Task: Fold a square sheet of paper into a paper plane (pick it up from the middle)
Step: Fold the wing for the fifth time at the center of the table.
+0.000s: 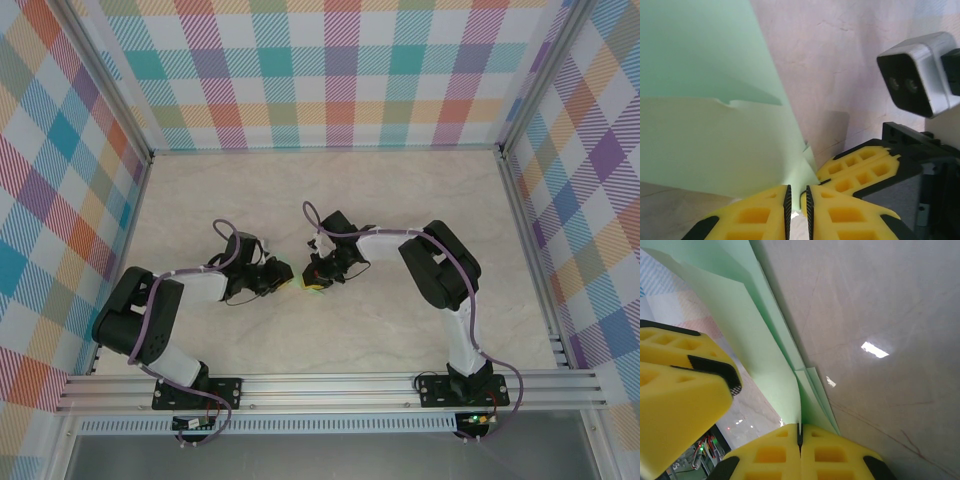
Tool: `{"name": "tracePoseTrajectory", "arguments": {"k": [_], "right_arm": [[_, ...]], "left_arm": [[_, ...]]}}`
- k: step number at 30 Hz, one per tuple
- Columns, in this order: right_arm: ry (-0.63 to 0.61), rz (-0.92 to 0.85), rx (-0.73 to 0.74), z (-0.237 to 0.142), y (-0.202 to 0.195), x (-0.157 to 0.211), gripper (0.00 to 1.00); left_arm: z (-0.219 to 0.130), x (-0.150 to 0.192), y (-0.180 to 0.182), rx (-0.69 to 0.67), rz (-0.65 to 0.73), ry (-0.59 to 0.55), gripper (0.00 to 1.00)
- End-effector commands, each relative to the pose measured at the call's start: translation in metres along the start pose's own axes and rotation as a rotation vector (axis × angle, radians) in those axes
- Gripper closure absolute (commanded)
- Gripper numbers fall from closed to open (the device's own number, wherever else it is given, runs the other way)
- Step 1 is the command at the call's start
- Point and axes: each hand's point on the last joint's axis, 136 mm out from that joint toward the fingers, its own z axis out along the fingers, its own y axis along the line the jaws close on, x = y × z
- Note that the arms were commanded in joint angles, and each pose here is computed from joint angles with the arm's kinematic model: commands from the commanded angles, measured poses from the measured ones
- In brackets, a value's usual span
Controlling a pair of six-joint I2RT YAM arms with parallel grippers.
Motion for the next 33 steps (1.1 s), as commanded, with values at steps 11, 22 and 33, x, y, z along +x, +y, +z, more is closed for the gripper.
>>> {"name": "tracePoseTrajectory", "arguments": {"k": [11,22,33], "right_arm": [[0.037,0.099,0.052,0.012,-0.034,0.012,0.97],[0.028,0.072,0.034,0.006,-0.025,0.009,0.94],[-0.007,0.028,-0.052,-0.02,0.006,0.005,0.82]], "left_arm": [[0.011,-0.003,0.007,-0.033,0.004,-0.008,0.83],[0.012,-0.006,0.023,-0.152,-0.037,0.006,0.85],[0.016,0.001,0.037,-0.221,-0.076,0.052,0.87]]}}
